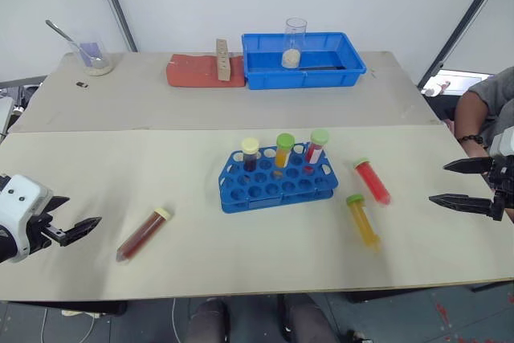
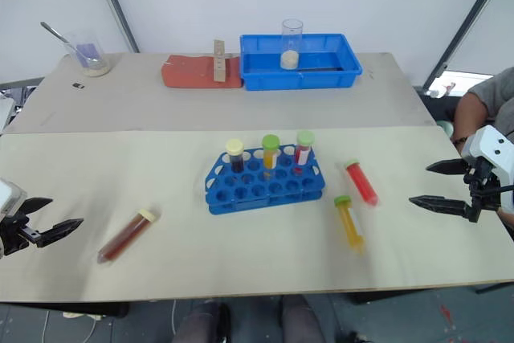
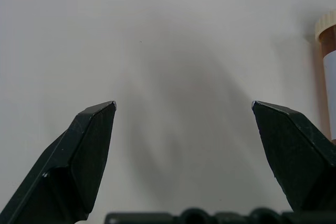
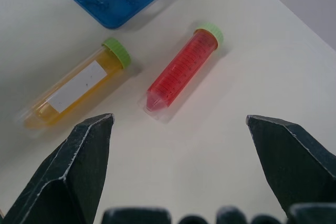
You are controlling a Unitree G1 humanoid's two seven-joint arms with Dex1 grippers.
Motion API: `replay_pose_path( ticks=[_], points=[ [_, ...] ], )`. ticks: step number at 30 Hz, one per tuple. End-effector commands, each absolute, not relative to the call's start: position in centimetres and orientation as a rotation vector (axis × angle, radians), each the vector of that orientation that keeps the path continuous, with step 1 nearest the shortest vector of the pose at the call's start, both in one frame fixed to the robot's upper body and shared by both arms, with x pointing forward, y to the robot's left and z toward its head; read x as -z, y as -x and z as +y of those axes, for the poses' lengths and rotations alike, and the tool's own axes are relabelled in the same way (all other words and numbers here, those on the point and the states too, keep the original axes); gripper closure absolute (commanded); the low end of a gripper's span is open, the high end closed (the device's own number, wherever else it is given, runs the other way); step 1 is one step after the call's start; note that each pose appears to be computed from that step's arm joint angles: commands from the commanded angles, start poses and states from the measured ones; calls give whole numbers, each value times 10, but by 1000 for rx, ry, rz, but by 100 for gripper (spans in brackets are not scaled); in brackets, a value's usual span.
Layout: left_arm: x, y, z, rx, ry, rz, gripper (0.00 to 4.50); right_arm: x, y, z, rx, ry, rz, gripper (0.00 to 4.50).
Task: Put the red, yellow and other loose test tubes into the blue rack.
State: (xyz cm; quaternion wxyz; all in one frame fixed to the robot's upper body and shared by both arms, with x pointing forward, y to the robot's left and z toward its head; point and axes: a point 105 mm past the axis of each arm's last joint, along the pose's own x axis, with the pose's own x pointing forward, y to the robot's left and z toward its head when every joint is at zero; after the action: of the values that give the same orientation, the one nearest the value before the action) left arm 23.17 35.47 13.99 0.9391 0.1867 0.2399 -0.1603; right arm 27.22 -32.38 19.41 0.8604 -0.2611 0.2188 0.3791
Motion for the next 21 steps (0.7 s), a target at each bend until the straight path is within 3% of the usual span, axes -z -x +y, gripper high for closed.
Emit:
replay_pose_path(
  ticks=[1, 21],
  points=[
    [-149, -230, 360, 309, -391, 470, 6, -204, -273, -324, -796, 574, 417, 0],
    [-148, -234, 355, 359, -374, 413, 6, -200, -271, -325, -798, 589, 414, 0]
  ],
)
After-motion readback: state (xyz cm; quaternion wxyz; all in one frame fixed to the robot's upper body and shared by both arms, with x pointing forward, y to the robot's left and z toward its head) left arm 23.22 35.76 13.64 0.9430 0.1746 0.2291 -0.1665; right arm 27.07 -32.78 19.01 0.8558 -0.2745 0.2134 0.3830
